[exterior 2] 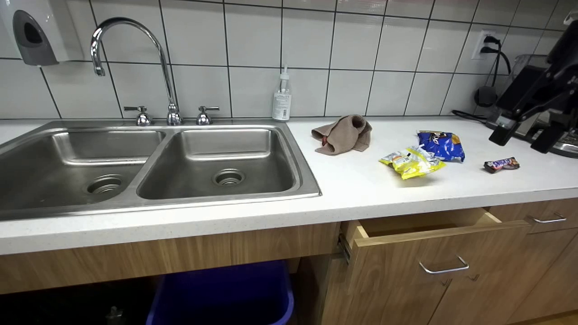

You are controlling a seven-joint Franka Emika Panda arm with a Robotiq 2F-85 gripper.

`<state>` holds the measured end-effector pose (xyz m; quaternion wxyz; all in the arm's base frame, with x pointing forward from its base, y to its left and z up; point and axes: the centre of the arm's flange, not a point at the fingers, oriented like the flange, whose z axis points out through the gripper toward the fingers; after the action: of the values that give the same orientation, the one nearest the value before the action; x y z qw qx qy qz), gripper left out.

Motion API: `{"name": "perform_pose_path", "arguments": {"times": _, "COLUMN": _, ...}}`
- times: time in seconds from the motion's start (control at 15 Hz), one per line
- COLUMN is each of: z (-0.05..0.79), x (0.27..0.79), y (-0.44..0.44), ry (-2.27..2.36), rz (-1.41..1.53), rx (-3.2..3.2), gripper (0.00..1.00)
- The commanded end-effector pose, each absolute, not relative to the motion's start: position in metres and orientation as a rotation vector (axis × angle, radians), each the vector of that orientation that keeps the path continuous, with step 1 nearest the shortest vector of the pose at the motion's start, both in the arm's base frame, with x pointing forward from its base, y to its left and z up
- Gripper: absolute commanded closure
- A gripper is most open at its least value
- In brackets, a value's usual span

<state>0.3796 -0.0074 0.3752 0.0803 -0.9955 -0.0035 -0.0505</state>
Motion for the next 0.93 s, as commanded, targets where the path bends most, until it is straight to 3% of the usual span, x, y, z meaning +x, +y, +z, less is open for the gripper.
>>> {"name": "perform_pose_path", "arguments": {"times": 0.0, "z": 0.355, "x": 0.385, "y": -0.013, "ry": -0.03, "rz": -0.176, "rx": -2.991, "gripper": 0.0}}
{"name": "perform_pose_path", "arguments": {"times": 0.87, "z": 0.292, "x": 0.401, "y": -0.02, "ry": 0.03, "rz": -0.209, "rx": -3.026, "gripper": 0.0}}
